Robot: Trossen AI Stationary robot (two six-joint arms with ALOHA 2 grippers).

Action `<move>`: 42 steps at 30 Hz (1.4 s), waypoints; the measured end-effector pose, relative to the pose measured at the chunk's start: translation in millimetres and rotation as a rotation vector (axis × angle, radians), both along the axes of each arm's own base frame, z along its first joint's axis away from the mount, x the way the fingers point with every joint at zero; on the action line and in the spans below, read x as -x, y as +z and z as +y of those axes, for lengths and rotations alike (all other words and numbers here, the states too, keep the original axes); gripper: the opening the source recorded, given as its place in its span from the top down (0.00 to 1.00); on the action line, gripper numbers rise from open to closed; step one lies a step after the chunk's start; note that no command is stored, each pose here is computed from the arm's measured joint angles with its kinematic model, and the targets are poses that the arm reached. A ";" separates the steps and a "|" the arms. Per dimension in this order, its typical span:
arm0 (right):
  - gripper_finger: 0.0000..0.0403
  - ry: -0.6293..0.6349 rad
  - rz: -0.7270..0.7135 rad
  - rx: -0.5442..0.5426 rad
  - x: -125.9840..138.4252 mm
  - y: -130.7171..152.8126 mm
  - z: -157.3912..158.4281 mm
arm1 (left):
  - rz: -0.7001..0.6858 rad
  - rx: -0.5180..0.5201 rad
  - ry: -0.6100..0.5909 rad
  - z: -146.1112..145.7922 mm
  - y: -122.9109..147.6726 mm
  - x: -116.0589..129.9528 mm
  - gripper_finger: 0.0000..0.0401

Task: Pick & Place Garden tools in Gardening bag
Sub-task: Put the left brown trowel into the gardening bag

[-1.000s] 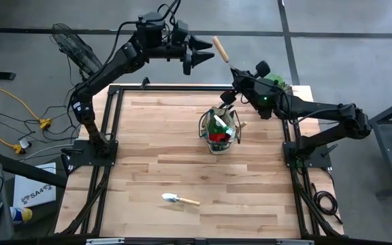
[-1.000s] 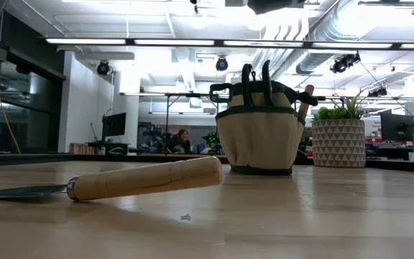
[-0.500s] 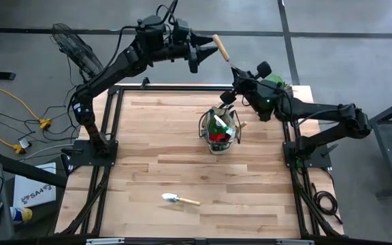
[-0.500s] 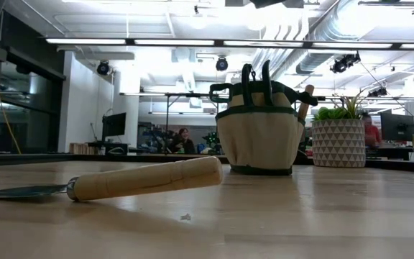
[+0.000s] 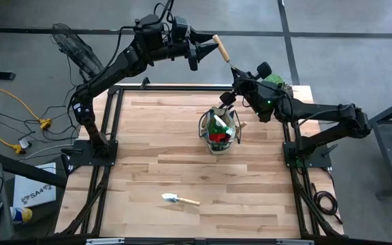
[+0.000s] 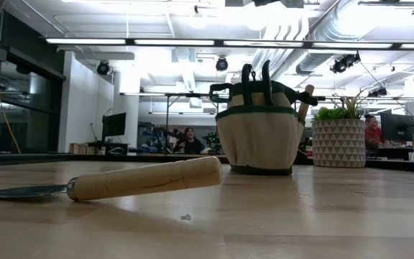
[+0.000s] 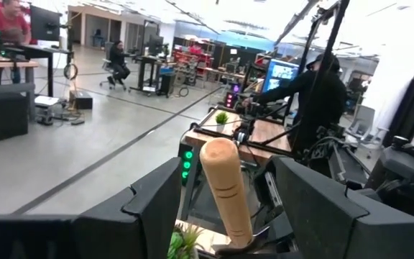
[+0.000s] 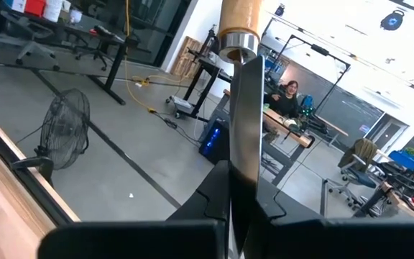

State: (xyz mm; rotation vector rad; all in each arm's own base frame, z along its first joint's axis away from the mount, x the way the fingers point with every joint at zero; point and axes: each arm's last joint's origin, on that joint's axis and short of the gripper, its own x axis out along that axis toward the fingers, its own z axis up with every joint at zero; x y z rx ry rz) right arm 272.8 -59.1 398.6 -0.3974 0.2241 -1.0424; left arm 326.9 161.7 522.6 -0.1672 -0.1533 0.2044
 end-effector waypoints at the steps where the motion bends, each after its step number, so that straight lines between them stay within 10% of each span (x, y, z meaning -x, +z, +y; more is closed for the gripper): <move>1: 0.99 0.004 0.000 0.000 -0.1 0.0 0.1 | 0.000 0.001 0.000 -1.0 -0.1 -0.6 0.45; 42: 0.99 0.043 -0.036 0.004 -1.9 2.4 0.4 | -0.055 0.084 -0.024 -7.1 -1.4 -11.9 0.45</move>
